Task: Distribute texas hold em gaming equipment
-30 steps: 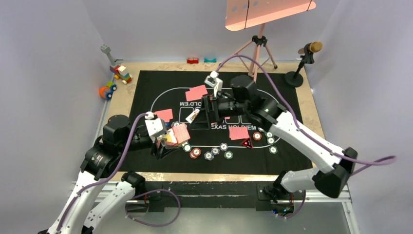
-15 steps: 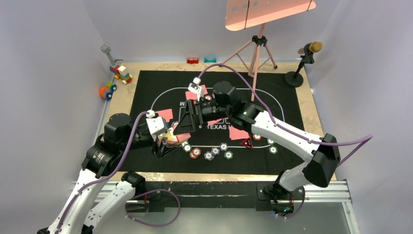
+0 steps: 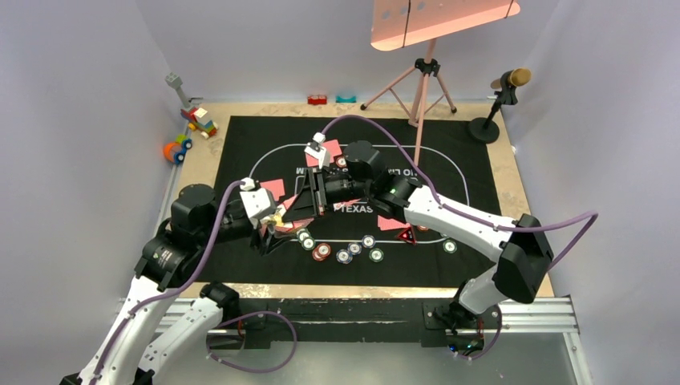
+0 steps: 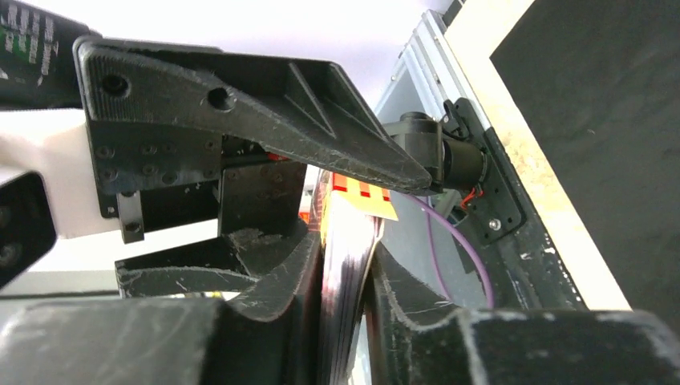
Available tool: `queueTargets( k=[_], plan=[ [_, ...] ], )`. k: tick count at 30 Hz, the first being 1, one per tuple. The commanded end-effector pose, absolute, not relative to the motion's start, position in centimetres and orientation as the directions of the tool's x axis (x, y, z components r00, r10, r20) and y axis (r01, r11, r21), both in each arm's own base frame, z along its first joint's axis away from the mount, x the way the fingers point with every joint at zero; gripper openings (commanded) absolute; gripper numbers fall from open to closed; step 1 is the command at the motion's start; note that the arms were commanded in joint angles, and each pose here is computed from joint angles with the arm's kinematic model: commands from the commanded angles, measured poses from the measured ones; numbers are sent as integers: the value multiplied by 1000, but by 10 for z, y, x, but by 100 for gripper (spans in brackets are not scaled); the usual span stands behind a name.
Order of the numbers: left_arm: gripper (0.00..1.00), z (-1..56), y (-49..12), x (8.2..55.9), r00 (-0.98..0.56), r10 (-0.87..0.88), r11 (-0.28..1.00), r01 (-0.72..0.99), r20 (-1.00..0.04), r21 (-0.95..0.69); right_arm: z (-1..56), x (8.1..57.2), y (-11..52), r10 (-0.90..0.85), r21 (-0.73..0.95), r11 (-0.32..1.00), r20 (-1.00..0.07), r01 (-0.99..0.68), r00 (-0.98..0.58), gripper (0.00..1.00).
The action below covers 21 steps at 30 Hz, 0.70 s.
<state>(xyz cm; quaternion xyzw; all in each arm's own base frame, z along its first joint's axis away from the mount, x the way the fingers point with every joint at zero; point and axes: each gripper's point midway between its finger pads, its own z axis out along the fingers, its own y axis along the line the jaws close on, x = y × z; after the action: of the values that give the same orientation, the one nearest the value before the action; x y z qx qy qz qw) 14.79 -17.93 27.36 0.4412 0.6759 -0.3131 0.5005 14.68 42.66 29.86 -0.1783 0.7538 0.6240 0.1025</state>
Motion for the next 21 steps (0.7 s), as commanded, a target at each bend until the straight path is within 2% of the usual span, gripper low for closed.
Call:
queueTargets(
  k=[1, 2, 4, 7, 10, 13, 18, 19, 21],
  plan=[
    [5, 300, -183, 153, -32, 246, 410, 909, -969, 74, 319, 148, 437, -115, 907, 72, -406, -415, -907, 15],
    [6, 301, -182, 153, -33, 246, 413, 908, -969, 74, 318, 148, 438, -114, 907, 72, -405, -414, -907, 11],
    [9, 302, -181, 157, -42, 253, 425, 902, -966, 72, 319, 149, 438, -110, 906, 73, -409, -418, -906, 9],
    [19, 303, -181, 159, -58, 264, 432, 900, -963, 65, 316, 148, 436, -115, 899, 85, -419, -429, -901, 8],
    [41, 306, -180, 160, -76, 263, 445, 894, -962, 51, 314, 148, 432, -111, 899, 88, -420, -430, -901, 5],
    [69, 307, -176, 164, -119, 260, 487, 873, -958, 24, 309, 150, 426, -96, 897, 104, -421, -430, -902, 3],
    [95, 308, -167, 171, -193, 277, 561, 828, -941, -5, 301, 158, 413, -66, 893, 136, -425, -430, -903, 1],
    [98, 310, -164, 175, -206, 275, 582, 813, -939, -8, 300, 162, 409, -54, 891, 146, -428, -431, -902, 1],
    [99, 316, -161, 182, -227, 263, 622, 783, -938, -15, 296, 170, 402, -32, 887, 165, -432, -431, -901, 1]
  ],
)
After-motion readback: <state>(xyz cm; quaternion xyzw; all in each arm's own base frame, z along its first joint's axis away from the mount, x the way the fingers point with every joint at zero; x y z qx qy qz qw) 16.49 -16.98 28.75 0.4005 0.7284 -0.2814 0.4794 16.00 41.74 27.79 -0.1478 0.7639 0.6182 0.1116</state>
